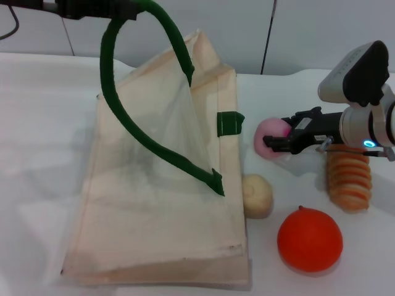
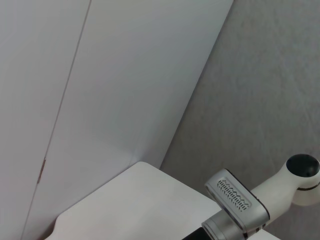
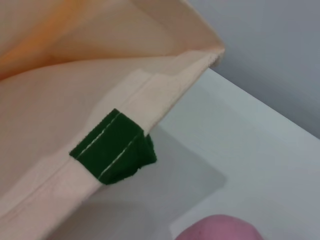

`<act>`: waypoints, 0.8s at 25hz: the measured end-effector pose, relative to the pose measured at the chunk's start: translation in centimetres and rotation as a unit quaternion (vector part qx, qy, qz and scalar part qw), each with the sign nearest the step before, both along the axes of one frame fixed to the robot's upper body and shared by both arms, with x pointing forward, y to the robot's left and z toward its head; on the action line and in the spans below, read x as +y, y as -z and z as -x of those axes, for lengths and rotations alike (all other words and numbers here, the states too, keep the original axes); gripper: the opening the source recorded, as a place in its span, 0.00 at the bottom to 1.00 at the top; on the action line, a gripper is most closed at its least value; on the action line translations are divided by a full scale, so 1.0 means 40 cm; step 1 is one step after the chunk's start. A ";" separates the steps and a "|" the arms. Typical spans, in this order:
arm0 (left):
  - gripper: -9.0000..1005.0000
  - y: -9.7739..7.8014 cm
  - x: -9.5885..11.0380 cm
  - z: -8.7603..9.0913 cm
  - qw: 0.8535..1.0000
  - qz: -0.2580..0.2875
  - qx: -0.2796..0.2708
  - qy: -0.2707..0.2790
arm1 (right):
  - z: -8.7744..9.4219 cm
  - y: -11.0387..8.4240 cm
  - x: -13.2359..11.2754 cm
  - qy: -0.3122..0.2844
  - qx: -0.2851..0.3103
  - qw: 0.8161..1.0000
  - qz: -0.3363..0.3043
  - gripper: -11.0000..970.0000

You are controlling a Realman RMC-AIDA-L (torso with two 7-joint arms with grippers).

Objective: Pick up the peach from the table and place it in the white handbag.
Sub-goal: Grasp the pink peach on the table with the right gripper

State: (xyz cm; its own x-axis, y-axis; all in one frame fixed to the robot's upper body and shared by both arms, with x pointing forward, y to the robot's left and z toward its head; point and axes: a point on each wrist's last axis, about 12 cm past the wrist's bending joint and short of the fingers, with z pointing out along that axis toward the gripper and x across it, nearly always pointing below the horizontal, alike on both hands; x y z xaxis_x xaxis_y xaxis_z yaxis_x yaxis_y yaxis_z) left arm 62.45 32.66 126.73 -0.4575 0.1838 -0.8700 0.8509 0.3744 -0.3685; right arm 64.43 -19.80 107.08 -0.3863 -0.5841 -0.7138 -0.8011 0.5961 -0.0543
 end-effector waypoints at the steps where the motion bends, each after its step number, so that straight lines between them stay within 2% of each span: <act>1: 0.22 0.000 0.000 0.000 1.000 0.000 0.000 0.000 | 0.000 0.000 0.000 0.000 0.000 1.000 0.000 0.68; 13: 0.22 0.000 0.000 0.000 1.000 0.000 0.000 0.000 | -0.008 -0.015 -0.004 0.006 -0.011 1.000 -0.012 0.56; 20: 0.23 0.000 0.001 0.000 1.000 0.000 0.000 0.000 | -0.027 -0.040 -0.004 0.033 -0.031 0.998 -0.046 0.49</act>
